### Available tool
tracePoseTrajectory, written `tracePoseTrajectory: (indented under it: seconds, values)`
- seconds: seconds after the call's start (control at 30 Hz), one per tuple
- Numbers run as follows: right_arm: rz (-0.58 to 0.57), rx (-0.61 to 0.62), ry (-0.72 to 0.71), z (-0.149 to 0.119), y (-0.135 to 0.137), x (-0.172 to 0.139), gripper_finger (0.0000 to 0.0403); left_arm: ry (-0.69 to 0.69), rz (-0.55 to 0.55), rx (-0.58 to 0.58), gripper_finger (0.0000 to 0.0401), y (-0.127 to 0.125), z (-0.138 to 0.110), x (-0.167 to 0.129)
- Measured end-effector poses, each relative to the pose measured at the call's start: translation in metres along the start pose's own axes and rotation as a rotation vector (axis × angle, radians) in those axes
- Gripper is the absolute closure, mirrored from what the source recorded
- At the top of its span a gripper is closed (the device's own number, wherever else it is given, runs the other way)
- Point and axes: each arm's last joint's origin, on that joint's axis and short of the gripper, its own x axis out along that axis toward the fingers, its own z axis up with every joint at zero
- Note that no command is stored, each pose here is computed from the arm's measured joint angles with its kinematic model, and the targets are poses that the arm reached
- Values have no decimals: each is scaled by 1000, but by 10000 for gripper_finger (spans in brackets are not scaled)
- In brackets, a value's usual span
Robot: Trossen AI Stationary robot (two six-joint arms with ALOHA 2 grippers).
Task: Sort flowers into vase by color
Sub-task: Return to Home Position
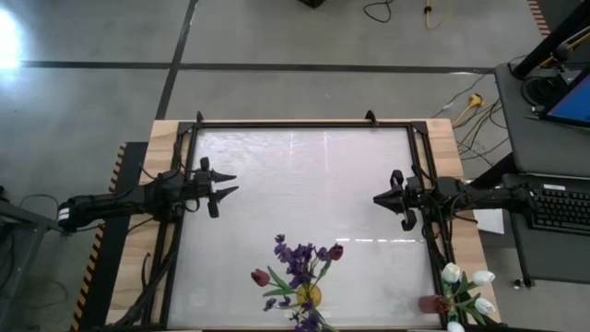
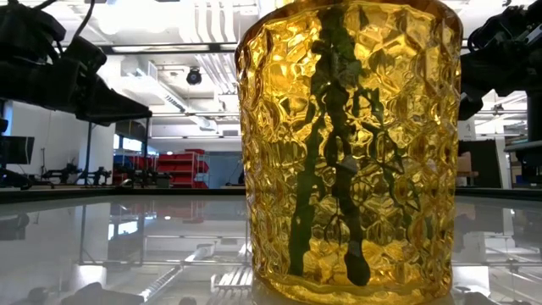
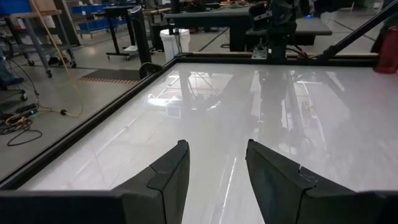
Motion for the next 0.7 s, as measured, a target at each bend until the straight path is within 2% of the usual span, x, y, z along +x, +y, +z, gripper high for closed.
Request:
tracePoseTrajectory:
  seconds: [0.7]
  values:
    - [0,0,0,0,0,0,369,17,-1,1,255,0,-1,1]
